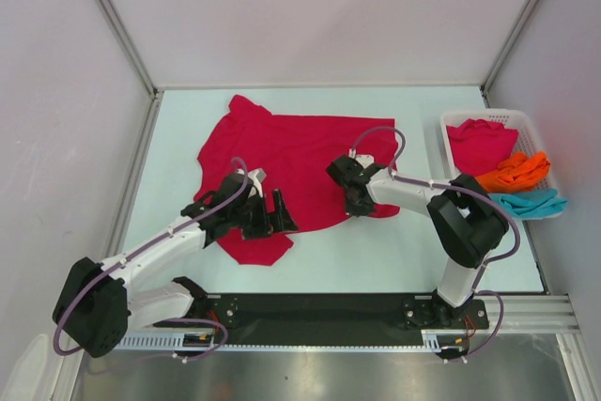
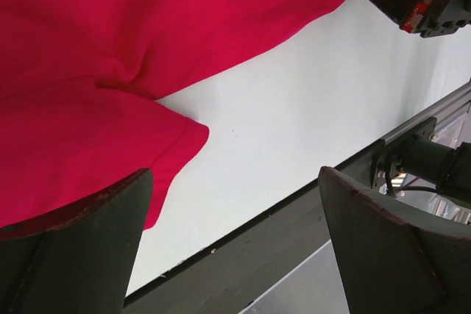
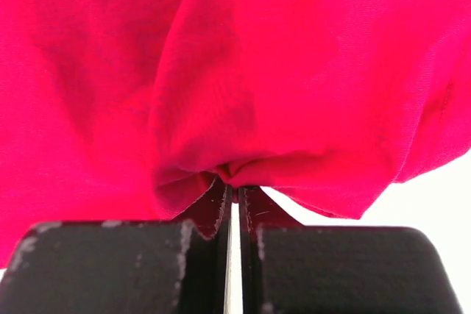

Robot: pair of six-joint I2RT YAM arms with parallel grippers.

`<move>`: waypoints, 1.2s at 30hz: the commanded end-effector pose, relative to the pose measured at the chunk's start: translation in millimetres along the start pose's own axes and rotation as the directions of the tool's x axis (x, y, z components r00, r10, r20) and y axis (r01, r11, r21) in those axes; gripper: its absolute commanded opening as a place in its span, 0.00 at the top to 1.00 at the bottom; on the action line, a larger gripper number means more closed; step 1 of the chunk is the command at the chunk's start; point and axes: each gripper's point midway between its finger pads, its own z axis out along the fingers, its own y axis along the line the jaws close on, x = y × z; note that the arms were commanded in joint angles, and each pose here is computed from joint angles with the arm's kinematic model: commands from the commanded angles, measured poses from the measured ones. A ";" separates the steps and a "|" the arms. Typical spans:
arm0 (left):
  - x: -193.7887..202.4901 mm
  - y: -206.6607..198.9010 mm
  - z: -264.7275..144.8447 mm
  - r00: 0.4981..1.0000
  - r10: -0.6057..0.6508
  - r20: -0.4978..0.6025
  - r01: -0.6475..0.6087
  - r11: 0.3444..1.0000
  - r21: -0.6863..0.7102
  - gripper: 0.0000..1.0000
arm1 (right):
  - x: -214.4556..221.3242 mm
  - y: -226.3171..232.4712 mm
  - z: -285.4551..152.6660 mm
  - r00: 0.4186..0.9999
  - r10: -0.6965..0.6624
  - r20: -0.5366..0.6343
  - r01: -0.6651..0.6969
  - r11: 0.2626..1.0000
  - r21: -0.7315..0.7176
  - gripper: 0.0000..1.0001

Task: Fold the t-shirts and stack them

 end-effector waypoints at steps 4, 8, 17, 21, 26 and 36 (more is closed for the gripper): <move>-15.7 -14.7 -3.3 0.999 0.042 0.033 -0.044 0.997 0.055 0.00 | 7.9 -24.6 -31.9 0.998 -0.048 0.038 0.044 0.994 0.098 1.00; -13.9 -16.5 -5.3 0.999 0.041 0.033 -0.043 0.997 0.070 0.00 | 16.3 -39.7 -68.4 0.996 -0.047 0.073 0.038 0.991 0.128 1.00; -10.8 -20.4 -7.1 0.999 0.043 0.025 -0.045 0.994 0.100 0.00 | 59.7 -80.6 -101.6 0.999 -0.024 0.023 0.019 0.978 0.206 1.00; -11.9 -22.5 -10.1 0.998 0.049 0.029 -0.052 0.993 0.111 0.00 | 74.1 -87.2 -98.5 0.999 -0.036 -0.025 0.041 0.974 0.224 1.00; -8.9 -19.5 -14.1 0.999 0.041 0.029 -0.044 0.992 0.118 0.00 | 88.8 -85.3 -100.7 0.997 -0.051 -0.063 0.063 0.973 0.221 1.00; 7.3 -21.1 -14.7 1.000 0.014 -0.027 -0.009 0.983 0.183 0.24 | 103.7 -76.3 -104.3 0.995 -0.067 -0.080 0.081 0.978 0.191 1.00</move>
